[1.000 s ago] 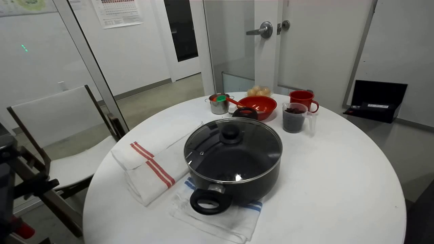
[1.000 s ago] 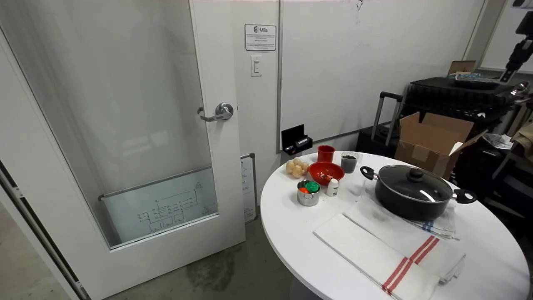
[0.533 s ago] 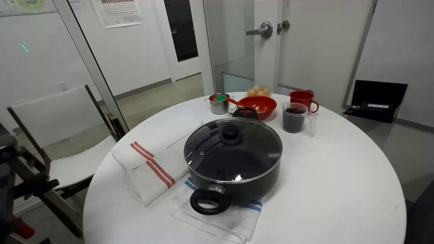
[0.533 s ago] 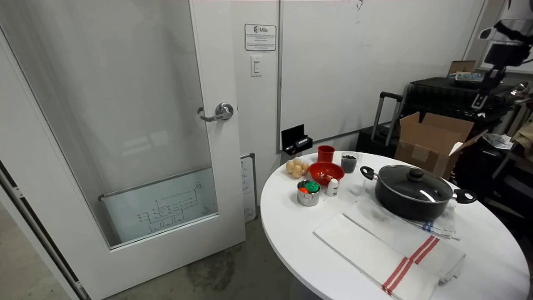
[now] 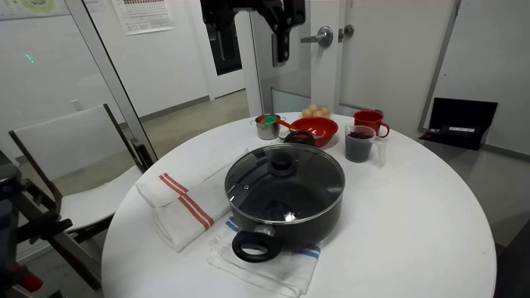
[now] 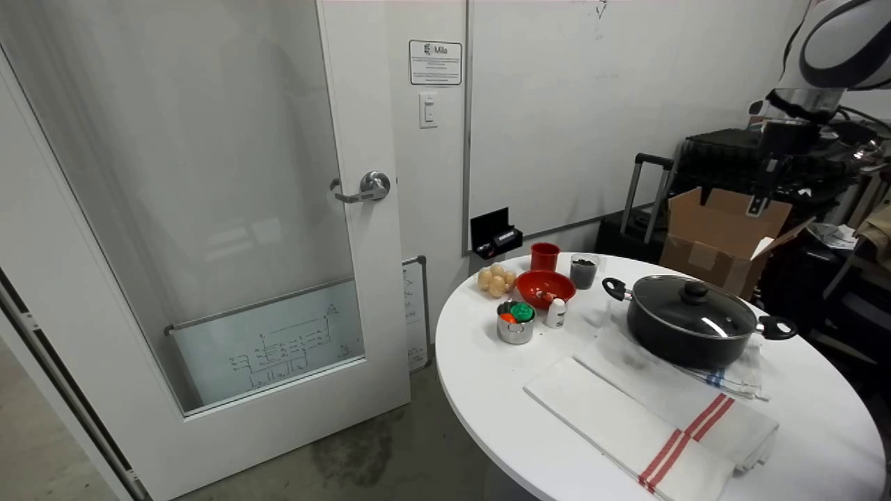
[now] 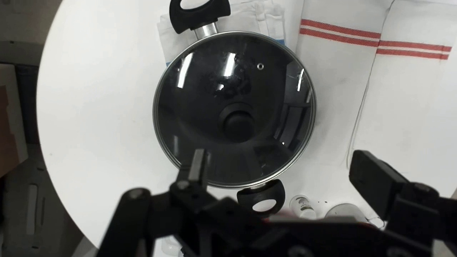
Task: Remove the glass lid from the pot.
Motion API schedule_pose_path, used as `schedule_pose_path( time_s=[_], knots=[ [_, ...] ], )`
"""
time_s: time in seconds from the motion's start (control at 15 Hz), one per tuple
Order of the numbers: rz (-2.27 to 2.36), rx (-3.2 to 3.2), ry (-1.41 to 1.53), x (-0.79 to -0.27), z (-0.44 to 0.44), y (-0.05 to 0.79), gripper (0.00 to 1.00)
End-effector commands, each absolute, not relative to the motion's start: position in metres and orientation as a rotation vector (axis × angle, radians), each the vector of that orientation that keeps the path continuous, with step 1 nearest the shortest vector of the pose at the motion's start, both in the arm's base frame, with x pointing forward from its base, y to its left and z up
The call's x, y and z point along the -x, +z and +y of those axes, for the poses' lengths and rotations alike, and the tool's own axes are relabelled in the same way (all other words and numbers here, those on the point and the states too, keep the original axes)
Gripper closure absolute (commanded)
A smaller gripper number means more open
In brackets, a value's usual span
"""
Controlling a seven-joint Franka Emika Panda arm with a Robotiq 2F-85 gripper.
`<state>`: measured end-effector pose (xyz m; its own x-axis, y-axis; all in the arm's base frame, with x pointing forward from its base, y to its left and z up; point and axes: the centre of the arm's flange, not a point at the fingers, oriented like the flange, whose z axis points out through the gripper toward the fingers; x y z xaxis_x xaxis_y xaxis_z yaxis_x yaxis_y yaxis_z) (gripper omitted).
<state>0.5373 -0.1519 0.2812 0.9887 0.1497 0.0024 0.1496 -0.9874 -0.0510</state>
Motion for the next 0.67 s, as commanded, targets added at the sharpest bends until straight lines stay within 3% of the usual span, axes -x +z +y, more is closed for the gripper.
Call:
schedule_pose_path(
  time_s=[0.0, 0.6],
  knots=[
    [-0.264, 3.044, 0.038, -0.574, -0.161, 0.244, 0.00],
    [-0.295, 3.030, 0.168, -0.608, -0.160, 0.159, 0.00]
  ],
)
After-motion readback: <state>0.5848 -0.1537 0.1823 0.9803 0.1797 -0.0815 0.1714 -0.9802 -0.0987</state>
